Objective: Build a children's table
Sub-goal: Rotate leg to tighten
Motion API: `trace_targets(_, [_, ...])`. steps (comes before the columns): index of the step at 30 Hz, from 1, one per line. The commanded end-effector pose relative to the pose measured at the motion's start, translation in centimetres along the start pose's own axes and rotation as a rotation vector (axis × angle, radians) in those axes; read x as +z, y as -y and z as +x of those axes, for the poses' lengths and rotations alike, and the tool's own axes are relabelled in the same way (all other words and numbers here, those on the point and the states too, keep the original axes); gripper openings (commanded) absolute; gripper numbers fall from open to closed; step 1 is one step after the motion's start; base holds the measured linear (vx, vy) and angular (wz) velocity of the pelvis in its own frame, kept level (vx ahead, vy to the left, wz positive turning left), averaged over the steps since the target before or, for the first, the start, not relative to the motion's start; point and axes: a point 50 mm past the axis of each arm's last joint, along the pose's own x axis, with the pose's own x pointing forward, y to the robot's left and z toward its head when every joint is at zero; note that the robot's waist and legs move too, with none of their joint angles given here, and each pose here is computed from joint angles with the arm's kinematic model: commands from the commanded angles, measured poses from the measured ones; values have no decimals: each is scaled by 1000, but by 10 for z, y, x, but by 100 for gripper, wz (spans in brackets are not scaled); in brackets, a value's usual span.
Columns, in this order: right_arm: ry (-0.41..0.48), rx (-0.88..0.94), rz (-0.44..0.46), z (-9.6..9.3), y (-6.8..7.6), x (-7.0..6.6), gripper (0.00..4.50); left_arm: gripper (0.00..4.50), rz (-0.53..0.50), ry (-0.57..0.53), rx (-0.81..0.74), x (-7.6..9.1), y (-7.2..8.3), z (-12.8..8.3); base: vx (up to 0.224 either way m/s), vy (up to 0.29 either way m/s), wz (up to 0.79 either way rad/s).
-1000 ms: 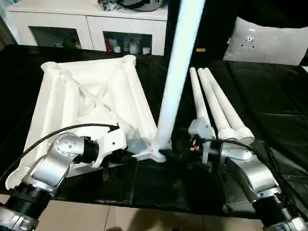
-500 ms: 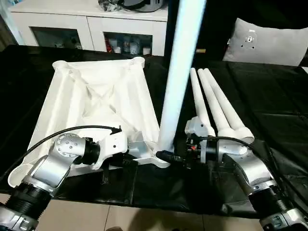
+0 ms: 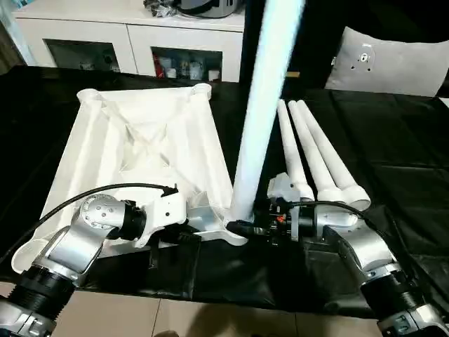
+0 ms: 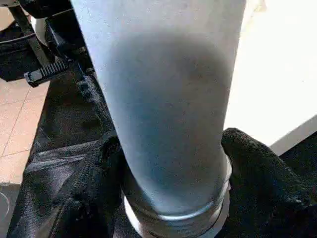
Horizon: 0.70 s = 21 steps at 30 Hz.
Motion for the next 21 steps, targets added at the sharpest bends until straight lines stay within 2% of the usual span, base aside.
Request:
trace_targets(1, [-15, 5, 9, -2, 0, -2, 273, 0, 72, -3, -72, 9, 3, 4, 0, 0, 0])
trace_targets(6, [-20, 2, 39, 0, -1, -6, 270, 0, 44, 19, -65, 10, 2, 4, 0, 0, 0])
trace_targets(12, [-9, -51, 136, 5, -7, -16, 269, 0, -37, 76, 17, 18, -1, 7, 0, 0, 0])
trace_targets(13, [6, -147, 196, 13, -10, -25, 268, 0, -105, 95, 106, 22, -3, 13, 0, 0, 0])
trace_targets(14, [7, -198, 217, 18, -10, -28, 268, 0, -135, 105, 147, 24, -4, 16, 0, 0, 0])
trace_targets(17, [8, -268, 245, 24, -9, -32, 267, 0, -178, 129, 204, 30, -4, 23, 0, 0, 0])
trace_targets(18, [18, -345, 280, 32, -8, -34, 267, 0, -209, 146, 255, 38, -3, 30, 0, 0, 0])
trace_targets(20, [18, -345, 280, 32, -8, -34, 267, 0, -209, 146, 255, 38, -3, 30, 0, 0, 0])
trace_targets(21, [31, -446, 323, 43, -5, -35, 267, 0, -267, 180, 329, 52, -1, 42, 0, 0, 0])
